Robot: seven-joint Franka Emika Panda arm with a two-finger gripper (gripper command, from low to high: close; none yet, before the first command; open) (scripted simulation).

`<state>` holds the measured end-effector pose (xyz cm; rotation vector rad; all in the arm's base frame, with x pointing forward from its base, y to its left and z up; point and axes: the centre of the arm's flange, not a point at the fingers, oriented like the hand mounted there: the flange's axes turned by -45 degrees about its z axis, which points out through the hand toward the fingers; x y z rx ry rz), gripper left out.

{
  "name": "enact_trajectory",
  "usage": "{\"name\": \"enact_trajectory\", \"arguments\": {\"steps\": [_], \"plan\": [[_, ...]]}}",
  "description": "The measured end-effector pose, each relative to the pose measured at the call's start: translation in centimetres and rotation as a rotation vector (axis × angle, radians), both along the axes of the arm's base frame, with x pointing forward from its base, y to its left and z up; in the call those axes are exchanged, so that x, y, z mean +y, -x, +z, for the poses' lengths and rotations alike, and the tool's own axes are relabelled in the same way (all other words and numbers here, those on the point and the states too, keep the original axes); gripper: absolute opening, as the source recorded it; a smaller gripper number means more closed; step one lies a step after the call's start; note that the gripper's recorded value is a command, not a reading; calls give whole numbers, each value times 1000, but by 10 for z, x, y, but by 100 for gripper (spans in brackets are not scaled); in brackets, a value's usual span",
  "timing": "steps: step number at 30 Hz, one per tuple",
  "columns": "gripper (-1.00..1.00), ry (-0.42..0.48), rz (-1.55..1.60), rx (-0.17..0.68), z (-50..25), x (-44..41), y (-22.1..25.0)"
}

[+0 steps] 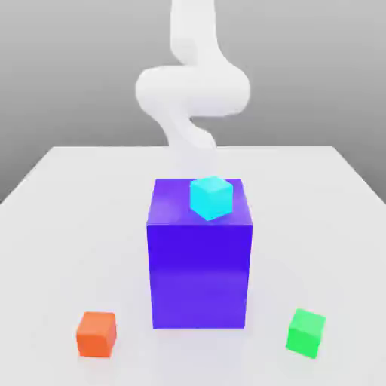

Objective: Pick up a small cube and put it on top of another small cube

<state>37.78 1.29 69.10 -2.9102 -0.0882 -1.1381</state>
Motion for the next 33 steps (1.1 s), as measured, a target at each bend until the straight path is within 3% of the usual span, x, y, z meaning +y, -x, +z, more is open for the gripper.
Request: {"name": "enact_trajectory", "arguments": {"steps": [8, 16, 25, 33], "plan": [[0, 68, 224, 169, -82, 58, -90], [0, 151, 445, 325, -188, 134, -151], [0, 266, 696, 493, -331, 225, -175], [0, 386, 918, 634, -472, 294, -157]]}}
